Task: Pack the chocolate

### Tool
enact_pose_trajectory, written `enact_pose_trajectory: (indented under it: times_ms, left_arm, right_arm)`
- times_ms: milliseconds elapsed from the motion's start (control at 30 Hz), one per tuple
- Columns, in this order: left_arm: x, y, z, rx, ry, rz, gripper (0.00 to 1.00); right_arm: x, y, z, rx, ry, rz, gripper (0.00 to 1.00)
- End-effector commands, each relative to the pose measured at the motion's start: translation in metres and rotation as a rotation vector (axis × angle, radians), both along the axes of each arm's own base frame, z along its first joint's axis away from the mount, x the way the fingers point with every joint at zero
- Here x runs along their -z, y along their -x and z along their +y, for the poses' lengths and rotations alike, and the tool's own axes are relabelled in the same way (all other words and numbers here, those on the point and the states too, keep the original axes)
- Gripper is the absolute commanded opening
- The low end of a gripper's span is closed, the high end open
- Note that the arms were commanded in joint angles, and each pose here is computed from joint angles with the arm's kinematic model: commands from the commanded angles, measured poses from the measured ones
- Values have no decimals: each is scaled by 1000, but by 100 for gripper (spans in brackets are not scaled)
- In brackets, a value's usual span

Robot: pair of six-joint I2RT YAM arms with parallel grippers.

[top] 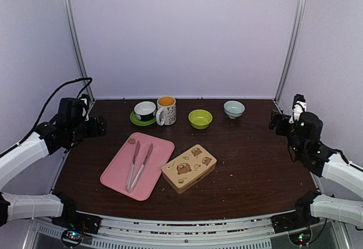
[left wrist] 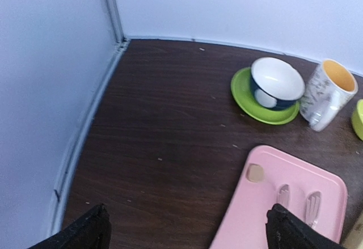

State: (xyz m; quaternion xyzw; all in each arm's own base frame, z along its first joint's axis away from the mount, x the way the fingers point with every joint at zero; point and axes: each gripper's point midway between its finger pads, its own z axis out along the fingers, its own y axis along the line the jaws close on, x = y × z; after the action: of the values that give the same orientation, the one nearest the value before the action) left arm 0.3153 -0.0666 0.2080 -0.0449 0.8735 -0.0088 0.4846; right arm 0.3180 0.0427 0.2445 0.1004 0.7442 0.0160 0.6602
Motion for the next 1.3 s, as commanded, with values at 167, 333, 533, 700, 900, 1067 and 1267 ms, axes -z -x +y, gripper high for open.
enact_pose_trajectory:
  times_ms: [167, 333, 533, 700, 900, 1067, 1267]
  left_arm:
    - [-16, -15, 70, -229, -308, -244, 98]
    - [14, -24, 90, -257, -372, -259, 98]
    - [35, -34, 110, -271, -379, -314, 98]
    - [34, -47, 110, -209, -323, -335, 98]
    - [31, -67, 89, -70, -341, -365, 98]
    - [29, -73, 79, -5, -350, -387, 98]
    - [34, -72, 88, -57, -362, -427, 98]
  right_arm:
    - [25, 6, -25, 93, 256, -101, 98]
    - [49, -10, -33, 68, 247, -69, 98]
    - [48, -26, -54, 145, 211, -136, 95]
    - [64, -33, -64, 161, 172, -151, 96]
    - [70, -49, -64, 109, 155, -87, 96]
    - [70, -50, -61, 84, 170, -85, 99]
    - [70, -50, -60, 83, 170, -87, 100]
